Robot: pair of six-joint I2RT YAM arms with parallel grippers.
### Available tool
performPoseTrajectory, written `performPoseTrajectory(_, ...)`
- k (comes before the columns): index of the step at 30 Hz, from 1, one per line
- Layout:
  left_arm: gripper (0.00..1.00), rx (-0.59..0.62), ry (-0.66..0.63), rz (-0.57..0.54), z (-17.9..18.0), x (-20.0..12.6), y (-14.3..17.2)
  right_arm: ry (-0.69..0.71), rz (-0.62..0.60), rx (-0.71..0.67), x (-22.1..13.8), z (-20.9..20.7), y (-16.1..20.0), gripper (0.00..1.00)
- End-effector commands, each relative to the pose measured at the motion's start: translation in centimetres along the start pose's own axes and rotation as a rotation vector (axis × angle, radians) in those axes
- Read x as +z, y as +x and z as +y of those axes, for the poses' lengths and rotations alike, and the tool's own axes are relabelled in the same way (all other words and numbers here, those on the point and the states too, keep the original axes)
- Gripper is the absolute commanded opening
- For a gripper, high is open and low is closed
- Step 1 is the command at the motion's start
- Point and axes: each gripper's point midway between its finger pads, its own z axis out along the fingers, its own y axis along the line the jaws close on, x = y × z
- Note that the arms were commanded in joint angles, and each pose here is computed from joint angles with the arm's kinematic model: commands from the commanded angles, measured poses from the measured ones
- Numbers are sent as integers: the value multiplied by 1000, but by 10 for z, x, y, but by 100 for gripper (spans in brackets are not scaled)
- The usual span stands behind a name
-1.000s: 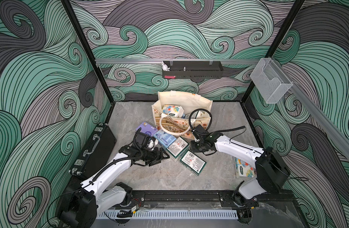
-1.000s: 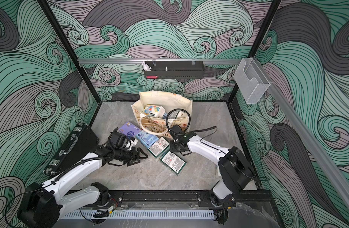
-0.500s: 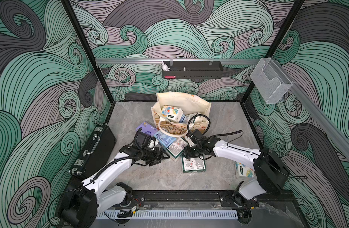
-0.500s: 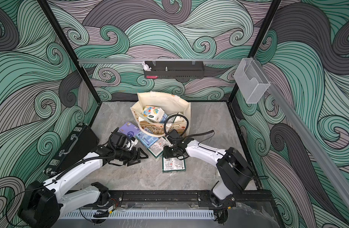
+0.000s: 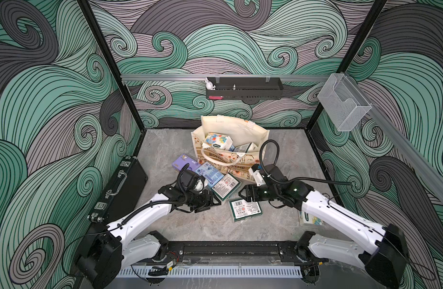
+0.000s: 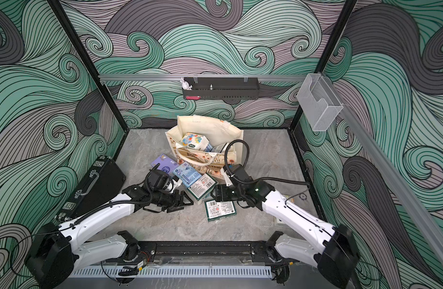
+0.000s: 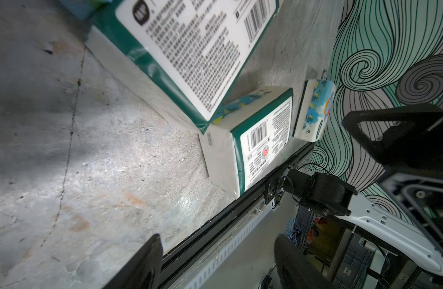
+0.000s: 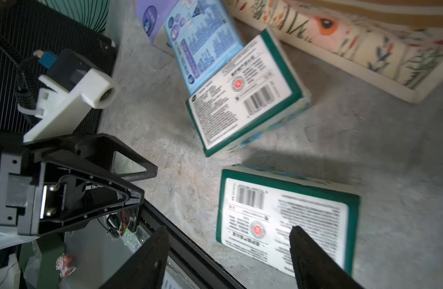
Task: Put tissues into the canvas bag
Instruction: Pick up the pack of facial tissues from the center of the board.
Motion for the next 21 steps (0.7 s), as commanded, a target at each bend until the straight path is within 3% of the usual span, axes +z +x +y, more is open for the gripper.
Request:
performPoseTrajectory(1,70,14,-2,-11,-11,11,-6,157,41,109,-11,-54,28,78)
performPoseTrajectory(10,48,62,-36,41,-32,44,-7,22,67,289,2,-77,56,84)
performPoseTrajectory(21,43,49,-117,128,-30,81,-3,-77,83,333,19,-82,55,85)
